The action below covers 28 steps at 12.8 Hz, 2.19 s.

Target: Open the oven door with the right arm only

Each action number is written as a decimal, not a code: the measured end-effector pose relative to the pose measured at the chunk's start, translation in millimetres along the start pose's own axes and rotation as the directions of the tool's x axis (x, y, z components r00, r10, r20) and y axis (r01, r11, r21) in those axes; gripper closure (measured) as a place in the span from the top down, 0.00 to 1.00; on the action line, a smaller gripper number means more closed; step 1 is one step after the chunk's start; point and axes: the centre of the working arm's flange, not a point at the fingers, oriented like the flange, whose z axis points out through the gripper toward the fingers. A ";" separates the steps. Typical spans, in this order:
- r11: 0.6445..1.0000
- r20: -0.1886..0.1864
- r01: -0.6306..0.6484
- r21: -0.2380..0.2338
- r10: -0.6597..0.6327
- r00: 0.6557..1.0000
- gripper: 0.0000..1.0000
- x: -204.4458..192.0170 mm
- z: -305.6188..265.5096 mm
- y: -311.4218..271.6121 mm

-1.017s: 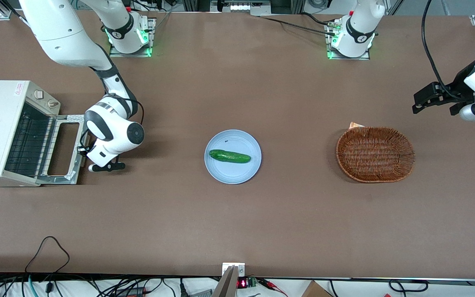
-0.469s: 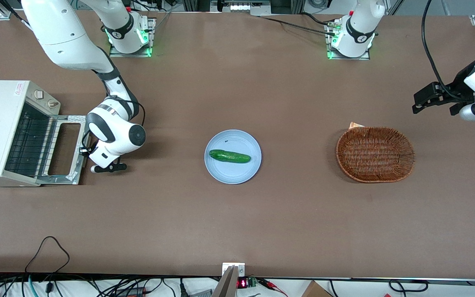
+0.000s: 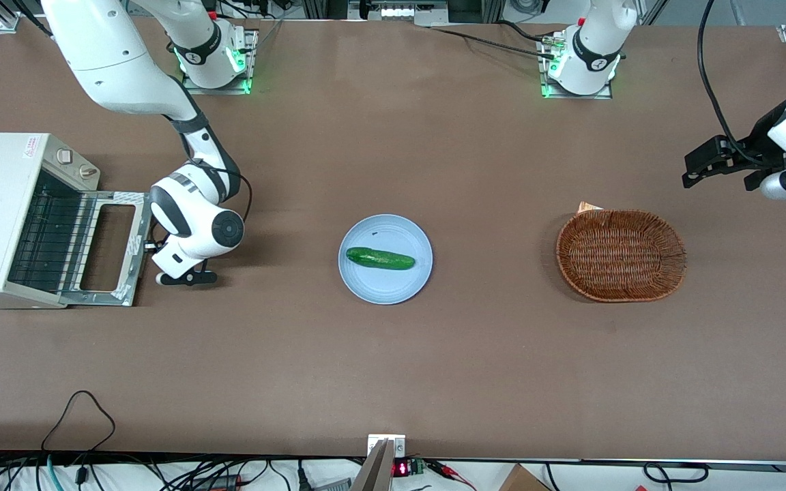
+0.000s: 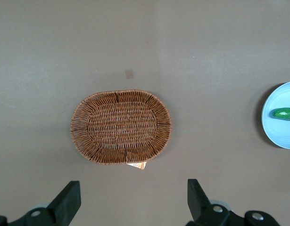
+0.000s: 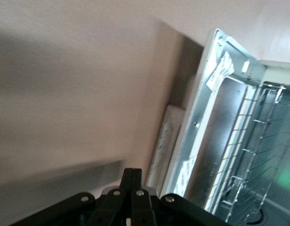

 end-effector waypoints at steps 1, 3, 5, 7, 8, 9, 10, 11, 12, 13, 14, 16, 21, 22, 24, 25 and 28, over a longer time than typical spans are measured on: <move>0.999 0.013 -0.005 0.038 0.005 1.000 0.01 1.1 -9.8 5.6; 0.991 0.038 -0.035 0.129 0.031 0.999 0.01 0.8 -34.3 25.3; 0.967 0.061 -0.075 0.243 0.062 0.996 0.01 -3.5 -64.2 49.6; 0.936 0.086 -0.120 0.331 0.096 0.992 0.08 -11.4 -93.0 73.6; 0.918 0.100 -0.148 0.368 0.120 0.988 0.21 -15.4 -106.8 84.7; 0.894 0.123 -0.178 0.411 0.140 0.983 0.33 -18.1 -121.0 96.7; 0.870 0.149 -0.194 0.452 0.140 0.979 0.42 -19.3 -135.8 112.5; 0.848 0.175 -0.201 0.490 0.130 0.976 0.56 -19.6 -150.6 132.4; 0.826 0.200 -0.210 0.524 0.120 0.972 0.65 -19.5 -163.3 156.5; 0.803 0.218 -0.219 0.554 0.114 0.969 0.77 -19.4 -171.2 181.5; 0.779 0.227 -0.226 0.584 0.110 0.968 0.88 -20.1 -176.2 206.8; 0.738 0.226 -0.234 0.633 0.113 0.968 0.99 -25.3 -181.3 252.4; 0.693 0.121 -0.166 0.701 0.114 0.986 0.99 -68.4 -191.7 349.2; 0.688 0.107 -0.163 0.707 0.123 0.987 0.99 -77.1 -195.6 361.3; 0.686 0.079 -0.156 0.711 0.143 0.987 0.99 -95.2 -209.3 374.7; 0.686 0.060 -0.149 0.712 0.153 0.986 0.99 -104.6 -218.0 376.8; 0.689 -0.056 -0.108 0.716 0.210 0.976 1.00 -128.5 -253.4 378.8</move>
